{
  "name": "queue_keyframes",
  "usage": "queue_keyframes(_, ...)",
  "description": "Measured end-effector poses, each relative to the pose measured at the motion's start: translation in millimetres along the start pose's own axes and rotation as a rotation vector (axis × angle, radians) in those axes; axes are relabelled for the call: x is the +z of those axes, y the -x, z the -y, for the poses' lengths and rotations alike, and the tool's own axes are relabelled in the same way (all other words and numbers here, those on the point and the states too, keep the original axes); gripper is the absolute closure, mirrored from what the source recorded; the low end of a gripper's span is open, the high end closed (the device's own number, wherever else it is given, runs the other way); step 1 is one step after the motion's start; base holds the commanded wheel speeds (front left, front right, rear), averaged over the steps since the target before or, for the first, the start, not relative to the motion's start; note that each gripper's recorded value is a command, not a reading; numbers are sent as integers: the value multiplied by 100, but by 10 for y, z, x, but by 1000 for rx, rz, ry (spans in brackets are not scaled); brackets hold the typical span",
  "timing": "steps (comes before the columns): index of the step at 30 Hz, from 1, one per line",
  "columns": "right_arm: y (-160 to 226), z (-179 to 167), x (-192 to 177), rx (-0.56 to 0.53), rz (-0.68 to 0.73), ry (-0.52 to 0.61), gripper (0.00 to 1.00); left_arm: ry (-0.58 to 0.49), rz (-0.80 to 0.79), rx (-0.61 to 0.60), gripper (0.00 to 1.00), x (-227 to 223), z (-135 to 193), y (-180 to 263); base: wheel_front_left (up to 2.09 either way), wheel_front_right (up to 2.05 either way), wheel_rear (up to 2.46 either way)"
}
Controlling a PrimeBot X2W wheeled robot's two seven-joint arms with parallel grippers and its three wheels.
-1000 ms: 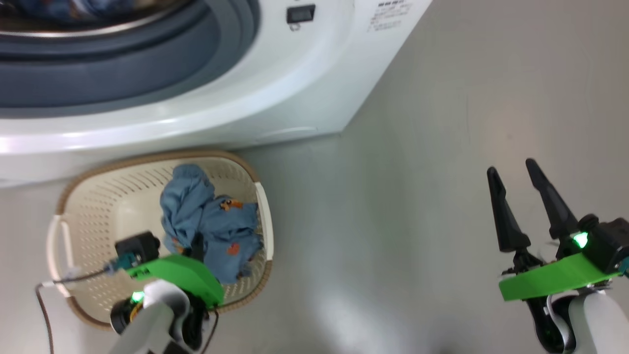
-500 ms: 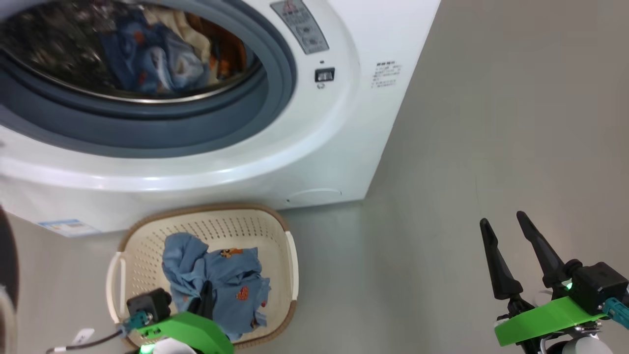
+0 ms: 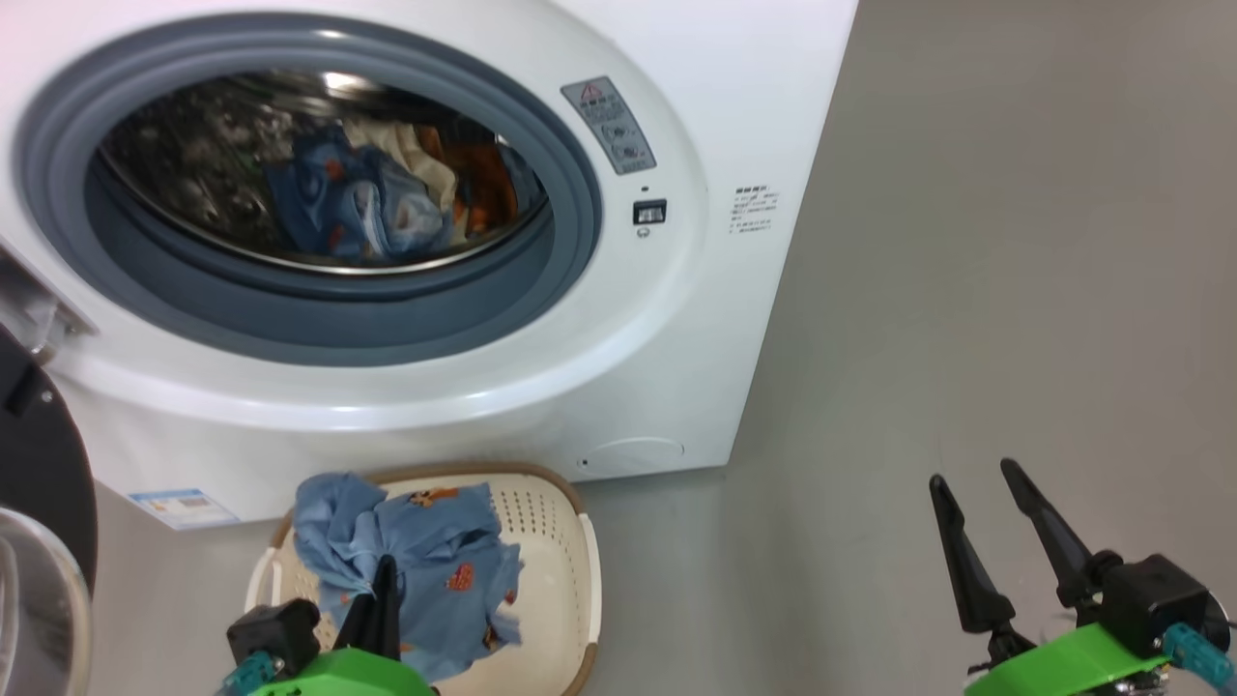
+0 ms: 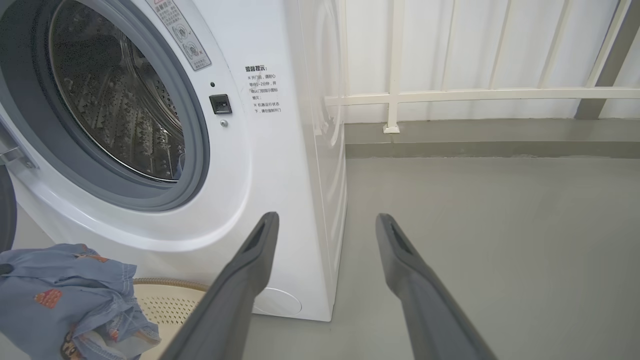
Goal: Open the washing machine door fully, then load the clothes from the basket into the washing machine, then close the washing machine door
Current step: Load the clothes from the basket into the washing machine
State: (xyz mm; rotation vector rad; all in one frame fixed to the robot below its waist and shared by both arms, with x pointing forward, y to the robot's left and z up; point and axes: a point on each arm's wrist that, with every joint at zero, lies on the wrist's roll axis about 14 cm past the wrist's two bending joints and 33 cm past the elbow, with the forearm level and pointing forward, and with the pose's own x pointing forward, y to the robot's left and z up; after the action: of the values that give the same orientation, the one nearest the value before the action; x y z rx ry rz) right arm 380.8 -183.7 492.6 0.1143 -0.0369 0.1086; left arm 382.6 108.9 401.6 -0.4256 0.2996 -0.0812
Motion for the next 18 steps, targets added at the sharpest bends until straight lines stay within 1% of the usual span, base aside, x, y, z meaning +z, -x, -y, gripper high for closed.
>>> queue_keyframes(7, 150, -40, 90, 9, 20, 28, 0, -46, 116, -23, 100, 323, 79, 161, 0, 0, 0)
queue_keyframes(13, 248, -101, 129, 18, 32, 33, 0, -67, 169, -29, 100, 444, 97, 337, 0, 0, 0)
queue_keyframes(18, 258, -167, 191, 34, 53, 35, 0, -90, 224, -23, 100, 591, 75, 445, 0, 0, 0)
